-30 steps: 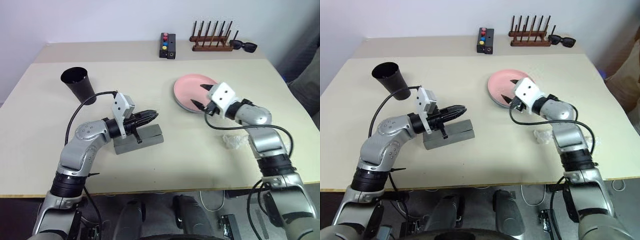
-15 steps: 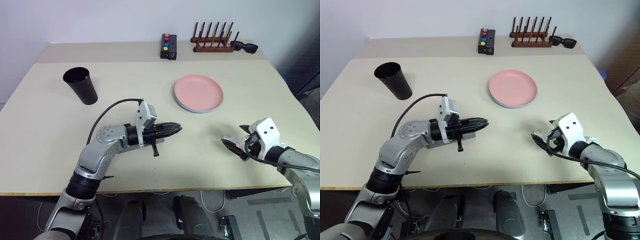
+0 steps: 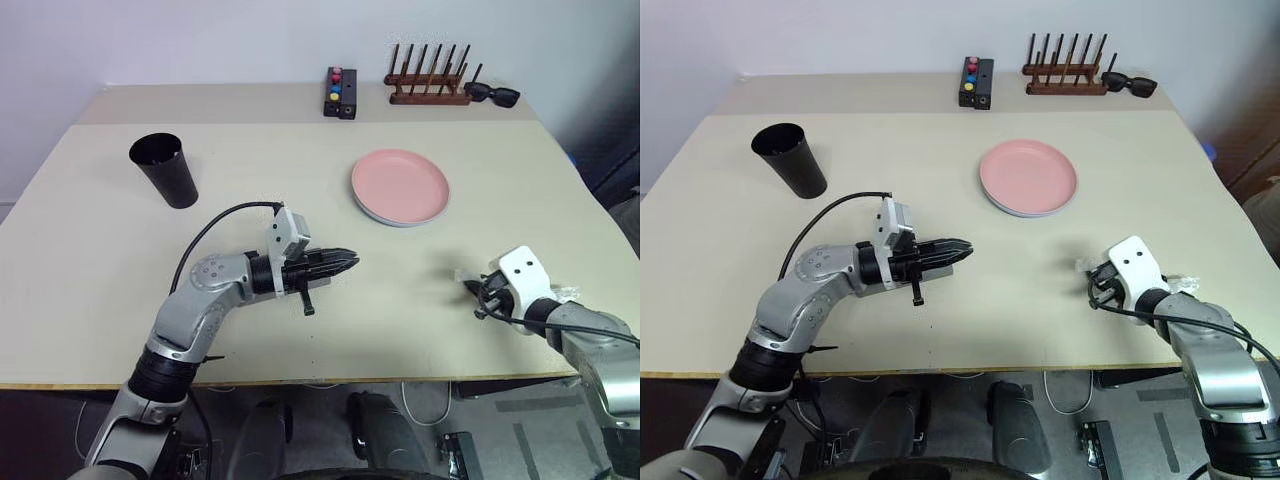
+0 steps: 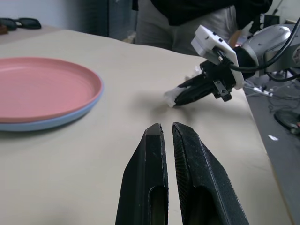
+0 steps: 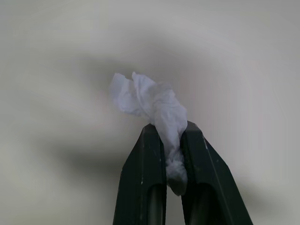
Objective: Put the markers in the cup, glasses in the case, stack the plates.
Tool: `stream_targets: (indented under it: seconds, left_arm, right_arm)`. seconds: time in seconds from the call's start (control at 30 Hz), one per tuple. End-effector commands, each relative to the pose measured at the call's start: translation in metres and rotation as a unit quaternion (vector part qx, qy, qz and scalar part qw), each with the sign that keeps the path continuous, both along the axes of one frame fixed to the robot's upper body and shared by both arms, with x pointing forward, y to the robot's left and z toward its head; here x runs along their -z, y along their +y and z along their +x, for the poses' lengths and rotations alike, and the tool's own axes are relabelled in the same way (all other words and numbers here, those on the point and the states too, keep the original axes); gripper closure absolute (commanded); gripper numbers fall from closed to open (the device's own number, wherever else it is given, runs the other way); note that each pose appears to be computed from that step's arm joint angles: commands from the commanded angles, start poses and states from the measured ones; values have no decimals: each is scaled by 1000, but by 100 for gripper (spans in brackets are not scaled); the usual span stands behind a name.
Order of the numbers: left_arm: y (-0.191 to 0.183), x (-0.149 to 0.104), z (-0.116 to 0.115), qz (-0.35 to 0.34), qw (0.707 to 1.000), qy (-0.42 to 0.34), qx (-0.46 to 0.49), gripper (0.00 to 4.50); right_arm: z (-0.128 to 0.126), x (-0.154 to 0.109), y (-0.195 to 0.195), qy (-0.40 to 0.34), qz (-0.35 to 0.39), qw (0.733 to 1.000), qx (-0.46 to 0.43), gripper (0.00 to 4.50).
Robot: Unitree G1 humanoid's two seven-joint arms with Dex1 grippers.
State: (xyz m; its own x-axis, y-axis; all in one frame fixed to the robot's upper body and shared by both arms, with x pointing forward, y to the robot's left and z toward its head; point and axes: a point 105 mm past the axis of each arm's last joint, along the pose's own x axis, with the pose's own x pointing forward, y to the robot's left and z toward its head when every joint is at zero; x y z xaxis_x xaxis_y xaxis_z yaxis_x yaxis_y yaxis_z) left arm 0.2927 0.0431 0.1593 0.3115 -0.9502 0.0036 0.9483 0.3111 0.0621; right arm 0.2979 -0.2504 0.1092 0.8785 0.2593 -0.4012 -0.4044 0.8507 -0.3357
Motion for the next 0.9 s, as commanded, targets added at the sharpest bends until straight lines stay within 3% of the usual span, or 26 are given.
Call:
stream_targets:
  seconds: [0.03, 0.13, 0.37, 0.5, 0.6, 0.9]
  left_arm:
    - [5, -15, 7, -17, 999, -30, -26, 423]
    - [10, -14, 12, -21, 998, -31, -45, 423]
    - [17, -14, 14, -20, 997, -41, -67, 423]
    - [21, -15, 12, -22, 996, -43, -76, 423]
    - [21, -14, 10, -22, 996, -42, -78, 423]
    - [11, -14, 9, -30, 997, -37, -59, 423]
  right_arm:
    - [25, -43, 22, -100, -3, 994, -35, 448]
    - [54, -55, 35, -132, 14, 991, -32, 448]
    - [105, -51, 55, -147, 61, 987, -12, 448]
    - [117, -50, 59, -154, 74, 985, -11, 276]
    - [116, -59, 57, -179, 70, 981, -10, 122]
    - [73, -79, 17, -202, 53, 978, -1, 122]
